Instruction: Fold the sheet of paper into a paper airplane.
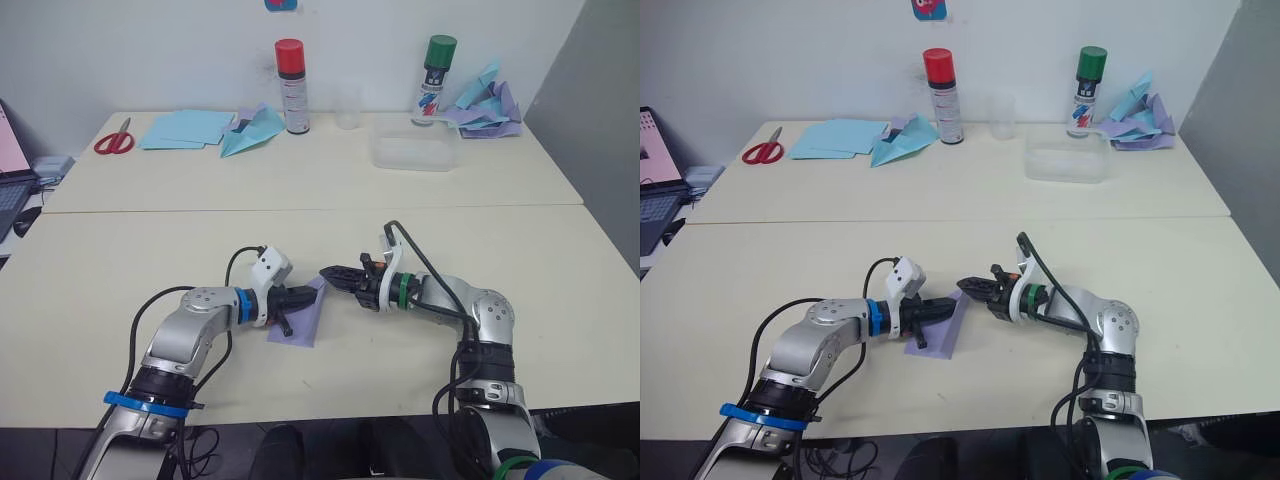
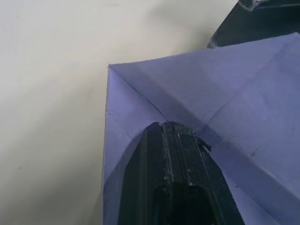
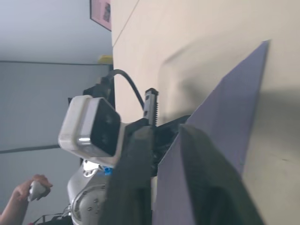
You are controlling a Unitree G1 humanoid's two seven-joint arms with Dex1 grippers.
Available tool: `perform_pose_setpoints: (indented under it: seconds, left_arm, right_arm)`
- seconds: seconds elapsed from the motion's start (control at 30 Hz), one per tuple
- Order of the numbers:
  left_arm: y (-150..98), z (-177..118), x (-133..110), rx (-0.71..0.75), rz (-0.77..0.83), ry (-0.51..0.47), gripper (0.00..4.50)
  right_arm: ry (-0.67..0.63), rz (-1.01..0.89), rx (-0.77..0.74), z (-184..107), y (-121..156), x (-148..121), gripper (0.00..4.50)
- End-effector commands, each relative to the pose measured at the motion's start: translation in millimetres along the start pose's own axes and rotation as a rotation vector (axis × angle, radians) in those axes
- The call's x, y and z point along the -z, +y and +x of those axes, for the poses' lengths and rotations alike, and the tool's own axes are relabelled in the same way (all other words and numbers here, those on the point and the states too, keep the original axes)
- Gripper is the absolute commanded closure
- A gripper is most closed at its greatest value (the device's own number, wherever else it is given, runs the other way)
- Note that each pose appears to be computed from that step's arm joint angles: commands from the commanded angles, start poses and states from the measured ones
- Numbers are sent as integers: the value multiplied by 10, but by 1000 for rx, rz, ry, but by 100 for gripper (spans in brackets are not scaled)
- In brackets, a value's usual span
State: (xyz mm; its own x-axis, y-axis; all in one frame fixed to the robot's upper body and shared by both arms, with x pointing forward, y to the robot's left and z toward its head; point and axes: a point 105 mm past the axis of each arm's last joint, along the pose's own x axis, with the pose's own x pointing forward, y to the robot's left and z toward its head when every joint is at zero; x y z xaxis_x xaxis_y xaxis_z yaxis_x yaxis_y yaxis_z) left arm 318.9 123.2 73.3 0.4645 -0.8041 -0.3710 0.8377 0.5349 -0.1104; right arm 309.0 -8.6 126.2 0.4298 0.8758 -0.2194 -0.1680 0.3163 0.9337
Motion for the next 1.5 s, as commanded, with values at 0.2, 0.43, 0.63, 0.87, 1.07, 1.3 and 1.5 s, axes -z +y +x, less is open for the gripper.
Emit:
perform_pose_setpoints:
  seconds: [0.2, 0.43, 0.63, 0.87, 1.07, 1.3, 1.5]
  left_arm:
    - [34, -47, 218, -28, -42, 82, 450]
    - [40, -53, 223, -31, -37, 87, 450]
    - [39, -57, 225, -30, -33, 91, 450]
    - [52, -68, 229, -33, -28, 98, 450]
    - [53, -59, 224, -31, -26, 99, 450]
    - [52, -70, 223, -31, -24, 102, 450]
    - [41, -81, 233, -32, -26, 105, 450]
  right_arm:
    - [17, 13, -36, -6, 68, 64, 447]
    - [8, 32, -23, -9, 29, 75, 447]
    - [-10, 33, -13, -16, 6, 50, 447]
    - [-98, -15, -41, -144, 161, -242, 447]
    - [-96, -41, 33, -187, -47, -228, 447]
    - [-36, -111, 126, -230, -318, -82, 447]
    - [8, -130, 117, -211, -359, 42, 447]
